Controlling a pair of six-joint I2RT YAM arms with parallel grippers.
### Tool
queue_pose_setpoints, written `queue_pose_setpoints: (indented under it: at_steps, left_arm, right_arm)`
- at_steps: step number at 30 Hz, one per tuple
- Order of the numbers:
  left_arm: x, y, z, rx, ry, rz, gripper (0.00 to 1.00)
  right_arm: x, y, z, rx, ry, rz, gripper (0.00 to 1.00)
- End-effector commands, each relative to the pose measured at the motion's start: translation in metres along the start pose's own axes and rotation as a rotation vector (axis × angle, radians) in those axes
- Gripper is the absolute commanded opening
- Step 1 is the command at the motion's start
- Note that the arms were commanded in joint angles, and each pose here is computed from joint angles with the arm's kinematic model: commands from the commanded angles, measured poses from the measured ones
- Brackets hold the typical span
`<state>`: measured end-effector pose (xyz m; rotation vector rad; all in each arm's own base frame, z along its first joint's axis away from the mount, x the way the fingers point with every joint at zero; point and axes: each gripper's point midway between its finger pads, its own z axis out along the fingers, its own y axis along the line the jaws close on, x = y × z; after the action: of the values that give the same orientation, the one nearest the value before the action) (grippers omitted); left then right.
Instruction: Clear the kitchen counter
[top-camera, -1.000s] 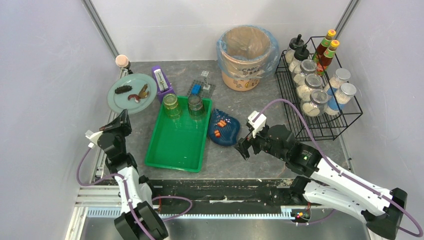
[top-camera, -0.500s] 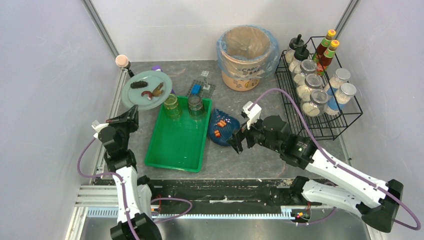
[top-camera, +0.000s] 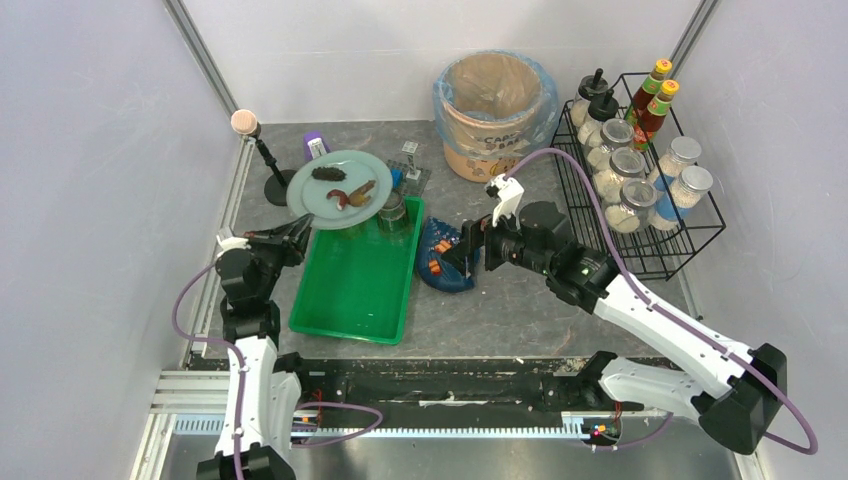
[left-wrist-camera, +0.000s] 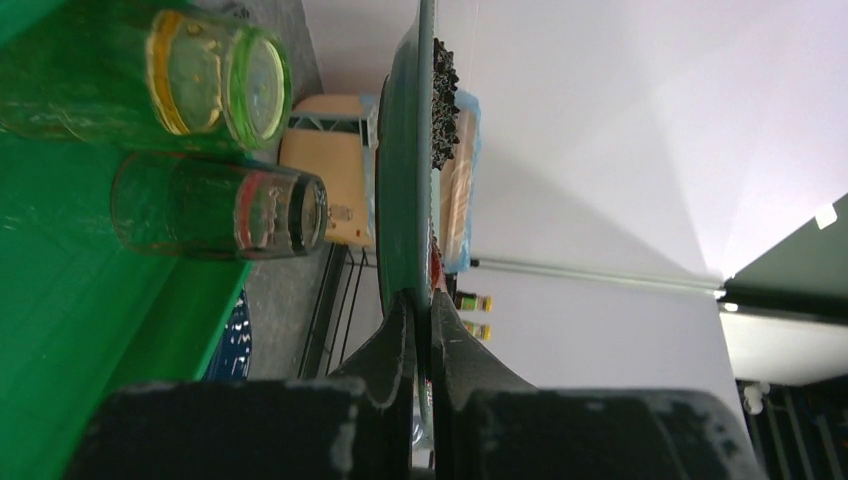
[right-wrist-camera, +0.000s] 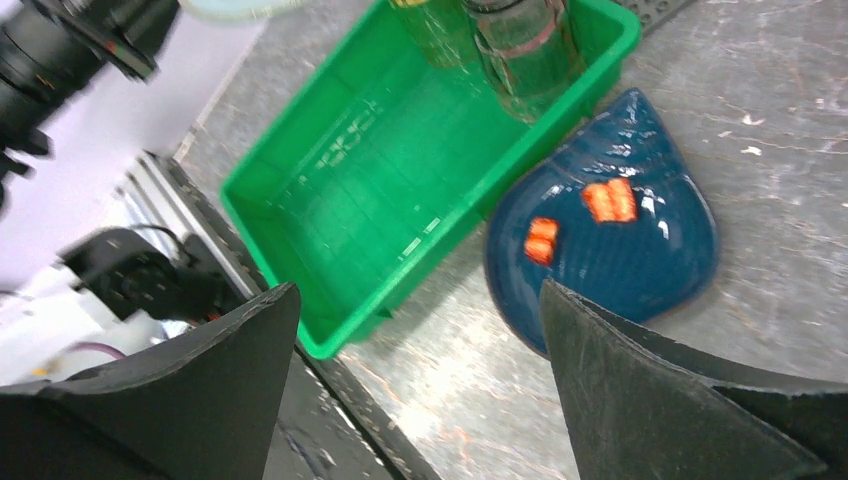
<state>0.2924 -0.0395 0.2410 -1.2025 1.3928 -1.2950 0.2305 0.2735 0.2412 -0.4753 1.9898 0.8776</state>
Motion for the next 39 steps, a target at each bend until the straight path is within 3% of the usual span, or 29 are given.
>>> queue_pose_setpoints:
  at_steps: [1,10,17,27,39]
  left_arm:
    - [0.036,-0.099,-0.027,0.335,0.120,0.169,0.02]
    - [0.075,-0.107,-0.045,0.393,0.287,0.192,0.02]
    - [0.096,-0.109,-0.061,0.434,0.381,0.168,0.02]
    - [0.115,-0.111,-0.074,0.469,0.470,0.146,0.02]
    - [0.120,-0.111,-0.078,0.478,0.493,0.122,0.02]
  right_arm:
    - [-0.046,0.024,0.001,-0.120,-0.138,0.166,0.91]
    - [-0.076,0.014,0.012,-0.122,-0.236,0.308,0.87]
    - [-0.085,-0.011,0.026,-0.015,-0.247,0.389,0.85]
    - [-0.121,-0.007,0.041,-0.066,-0.271,0.387,0.79]
    - [-0.108,0.007,0.061,-0.175,-0.180,0.445,0.48]
